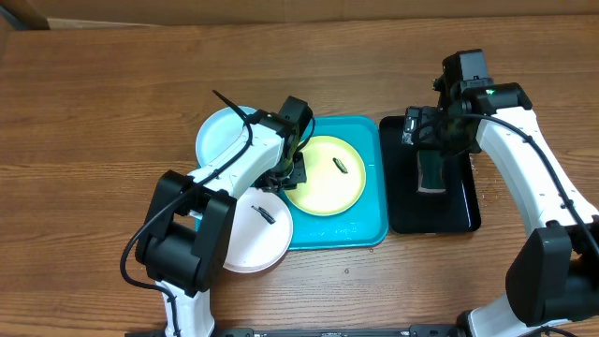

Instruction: Clean dirty plates on tray and stack at the side

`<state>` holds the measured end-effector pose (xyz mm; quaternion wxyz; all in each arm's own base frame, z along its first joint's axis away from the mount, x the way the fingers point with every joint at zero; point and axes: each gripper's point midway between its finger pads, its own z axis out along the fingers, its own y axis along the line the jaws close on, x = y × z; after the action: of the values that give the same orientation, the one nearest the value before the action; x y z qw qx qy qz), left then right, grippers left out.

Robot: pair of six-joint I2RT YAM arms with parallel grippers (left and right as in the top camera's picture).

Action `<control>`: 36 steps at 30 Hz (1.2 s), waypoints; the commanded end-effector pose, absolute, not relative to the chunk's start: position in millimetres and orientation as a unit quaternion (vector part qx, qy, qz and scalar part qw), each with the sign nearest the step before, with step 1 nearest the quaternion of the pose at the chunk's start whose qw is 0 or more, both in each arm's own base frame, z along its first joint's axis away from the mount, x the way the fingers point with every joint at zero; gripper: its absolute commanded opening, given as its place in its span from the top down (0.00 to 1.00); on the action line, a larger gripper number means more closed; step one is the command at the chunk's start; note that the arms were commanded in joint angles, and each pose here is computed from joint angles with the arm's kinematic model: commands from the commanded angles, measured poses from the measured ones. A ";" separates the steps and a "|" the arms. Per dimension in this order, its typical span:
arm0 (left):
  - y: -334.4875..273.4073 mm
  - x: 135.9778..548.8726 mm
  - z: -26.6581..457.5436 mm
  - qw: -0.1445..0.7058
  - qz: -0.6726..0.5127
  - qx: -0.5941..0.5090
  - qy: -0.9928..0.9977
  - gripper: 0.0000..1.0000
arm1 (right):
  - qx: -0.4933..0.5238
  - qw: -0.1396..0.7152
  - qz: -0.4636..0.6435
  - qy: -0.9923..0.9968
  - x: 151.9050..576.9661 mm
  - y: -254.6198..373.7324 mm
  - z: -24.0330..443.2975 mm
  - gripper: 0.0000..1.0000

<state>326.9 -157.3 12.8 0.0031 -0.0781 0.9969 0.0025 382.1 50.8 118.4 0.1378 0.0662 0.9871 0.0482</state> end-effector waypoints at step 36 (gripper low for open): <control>-176.0 345.3 17.7 0.035 -0.036 -0.034 0.998 0.78 | 0.067 0.141 0.044 0.987 383.4 49.0 119.6 0.00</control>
<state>342.1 -168.3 12.8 0.0322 -0.0346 0.9986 -0.0236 382.0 50.8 118.4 0.1375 0.0664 0.9871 0.0482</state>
